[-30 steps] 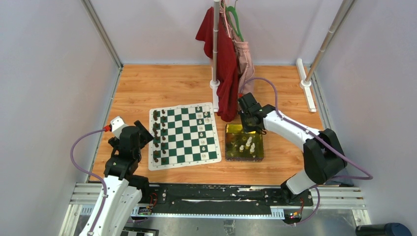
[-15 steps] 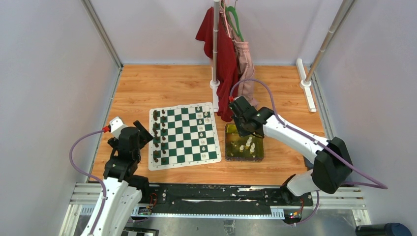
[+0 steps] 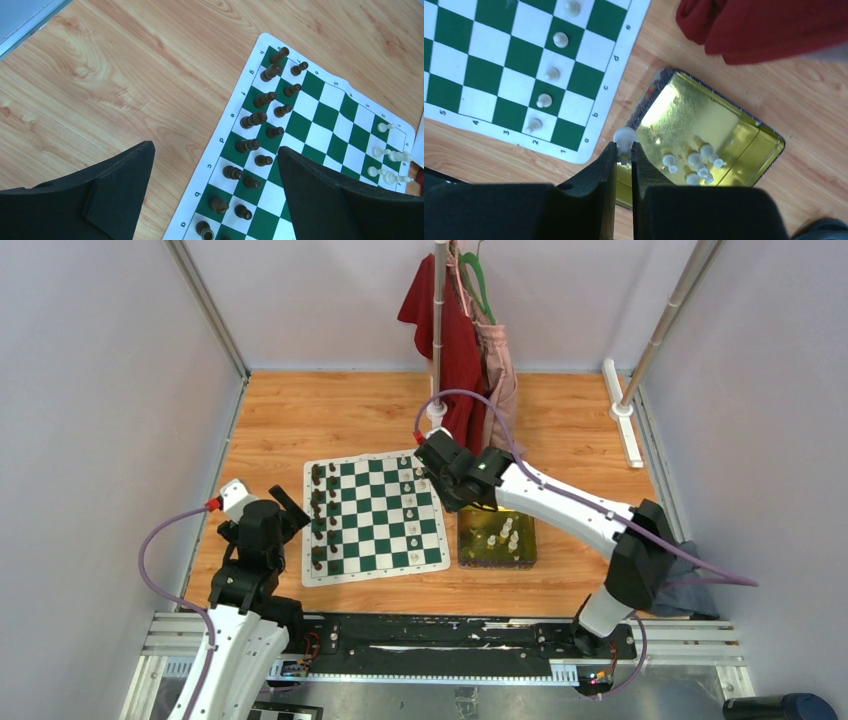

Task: Set up the chess pieces on the board
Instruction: Place the chess piece on the chessboard.

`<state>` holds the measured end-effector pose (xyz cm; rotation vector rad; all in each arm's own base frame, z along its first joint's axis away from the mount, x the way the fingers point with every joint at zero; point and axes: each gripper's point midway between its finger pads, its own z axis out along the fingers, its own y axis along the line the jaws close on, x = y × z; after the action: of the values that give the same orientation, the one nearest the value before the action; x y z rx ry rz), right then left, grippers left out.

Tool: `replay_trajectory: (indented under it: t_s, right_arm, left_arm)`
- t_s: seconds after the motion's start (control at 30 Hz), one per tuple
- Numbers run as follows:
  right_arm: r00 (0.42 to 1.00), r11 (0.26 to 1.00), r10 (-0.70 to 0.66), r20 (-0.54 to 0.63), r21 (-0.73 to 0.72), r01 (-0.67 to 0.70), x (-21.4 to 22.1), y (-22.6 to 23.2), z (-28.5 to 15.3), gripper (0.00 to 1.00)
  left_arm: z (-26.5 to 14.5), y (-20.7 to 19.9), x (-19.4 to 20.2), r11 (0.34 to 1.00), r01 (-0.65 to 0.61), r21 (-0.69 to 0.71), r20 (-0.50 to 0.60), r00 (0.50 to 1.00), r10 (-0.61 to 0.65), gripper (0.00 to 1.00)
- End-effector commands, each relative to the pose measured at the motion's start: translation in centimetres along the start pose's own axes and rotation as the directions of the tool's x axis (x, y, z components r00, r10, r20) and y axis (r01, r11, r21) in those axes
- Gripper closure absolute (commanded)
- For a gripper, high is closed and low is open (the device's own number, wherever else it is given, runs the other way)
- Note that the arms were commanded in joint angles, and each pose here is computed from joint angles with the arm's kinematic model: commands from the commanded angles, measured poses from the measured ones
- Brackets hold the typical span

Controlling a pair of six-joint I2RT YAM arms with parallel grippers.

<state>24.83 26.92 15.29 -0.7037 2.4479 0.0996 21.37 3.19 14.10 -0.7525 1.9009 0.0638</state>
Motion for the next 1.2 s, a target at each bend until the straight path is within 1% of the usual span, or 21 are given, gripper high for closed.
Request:
replay_trajectory:
  t_s: [0.0, 0.13, 0.5, 0.93, 1.17]
  right_arm:
    - [0.998, 0.998, -0.067, -0.019, 0.010, 0.067, -2.1, 0.9, 0.8, 1.00]
    - [0.994, 0.994, -0.103, -0.019, 0.016, 0.104, -5.0, 1.6, 2.4, 1.00]
    - [0.996, 0.998, -0.064, -0.056, 0.012, 0.065, -9.7, 0.5, 9.0, 1.00]
    - [0.999, 1.000, 0.004, -0.037, -0.009, -0.005, -12.9, -1.1, 14.3, 1.00]
    - [0.998, 0.999, 0.026, -0.056, -0.019, -0.027, -12.9, -1.7, 16.4, 1.00]
  left_arm:
    - [0.1, 0.1, 0.1, 1.000, 0.012, -0.001, 0.009, 1.000, -0.012, 0.00]
    - [0.1, 0.2, 0.1, 1.000, 0.013, -0.003, 0.014, 1.000, -0.013, 0.00]
    - [0.0, 0.3, 0.0, 1.000, 0.021, -0.004, 0.021, 1.000, -0.021, 0.00]
    - [0.0, 0.2, 0.2, 1.000, 0.023, 0.004, 0.017, 1.000, -0.023, 0.00]
    - [0.1, 0.2, 0.3, 1.000, 0.019, 0.001, 0.014, 1.000, -0.019, 0.00]
